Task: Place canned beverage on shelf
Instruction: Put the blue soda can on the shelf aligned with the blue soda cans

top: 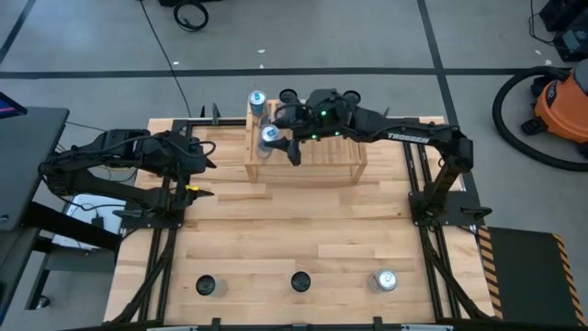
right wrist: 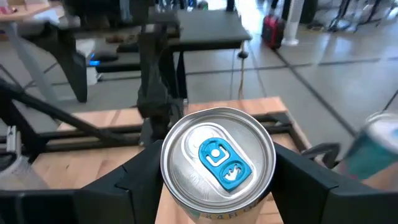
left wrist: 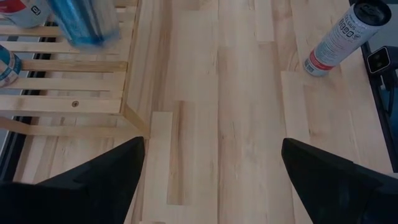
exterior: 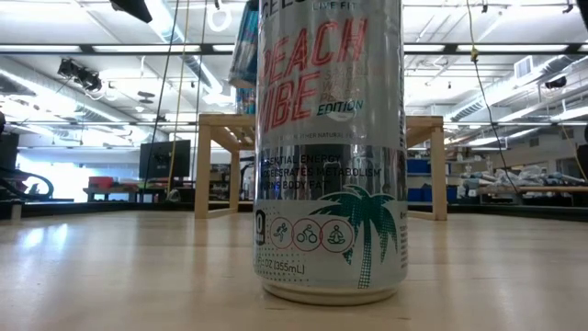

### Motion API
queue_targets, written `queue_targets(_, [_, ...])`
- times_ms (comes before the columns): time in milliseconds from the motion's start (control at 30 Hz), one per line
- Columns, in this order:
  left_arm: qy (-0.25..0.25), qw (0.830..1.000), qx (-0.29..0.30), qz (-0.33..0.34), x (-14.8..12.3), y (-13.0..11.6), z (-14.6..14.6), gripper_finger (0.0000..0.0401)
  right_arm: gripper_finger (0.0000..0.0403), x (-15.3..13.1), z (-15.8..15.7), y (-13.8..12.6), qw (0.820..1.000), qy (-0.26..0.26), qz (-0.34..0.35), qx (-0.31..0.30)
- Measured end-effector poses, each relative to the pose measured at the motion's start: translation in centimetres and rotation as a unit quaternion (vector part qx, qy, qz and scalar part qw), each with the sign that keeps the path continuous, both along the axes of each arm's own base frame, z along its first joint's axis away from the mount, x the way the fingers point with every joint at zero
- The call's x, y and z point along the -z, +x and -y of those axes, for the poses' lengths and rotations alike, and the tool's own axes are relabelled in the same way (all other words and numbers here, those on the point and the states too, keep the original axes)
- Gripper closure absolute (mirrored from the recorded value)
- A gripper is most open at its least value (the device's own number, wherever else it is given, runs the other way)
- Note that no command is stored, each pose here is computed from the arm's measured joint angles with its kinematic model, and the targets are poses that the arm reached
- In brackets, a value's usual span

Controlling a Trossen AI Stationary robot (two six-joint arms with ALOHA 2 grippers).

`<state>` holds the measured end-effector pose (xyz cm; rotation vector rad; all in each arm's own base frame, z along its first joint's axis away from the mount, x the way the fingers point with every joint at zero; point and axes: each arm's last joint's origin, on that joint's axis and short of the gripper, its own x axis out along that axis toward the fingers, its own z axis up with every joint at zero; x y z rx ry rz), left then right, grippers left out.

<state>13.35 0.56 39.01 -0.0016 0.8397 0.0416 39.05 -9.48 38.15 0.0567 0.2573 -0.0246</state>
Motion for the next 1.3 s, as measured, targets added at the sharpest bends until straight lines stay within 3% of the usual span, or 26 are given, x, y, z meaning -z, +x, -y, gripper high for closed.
queue_targets(300, [0.000,1.000,0.000,0.001,0.0,0.0,0.0,0.0021,0.0153,1.1,0.6,0.6,1.000,0.020,-0.017,0.006])
queue_targets(500, [0.000,1.000,0.000,0.004,-0.1,0.1,0.0,0.0021,0.0153,1.1,0.6,0.6,1.000,-0.003,-0.017,0.002])
queue_targets(800, [-0.002,1.000,-0.003,0.008,-0.1,0.1,0.0,0.0021,0.0152,3.4,1.7,2.1,0.999,-0.014,-0.032,0.006])
queue_targets(1300, [-0.002,1.000,-0.002,0.010,-0.1,0.2,0.0,0.0021,0.0141,3.3,3.1,1.7,1.000,-0.010,-0.023,0.005])
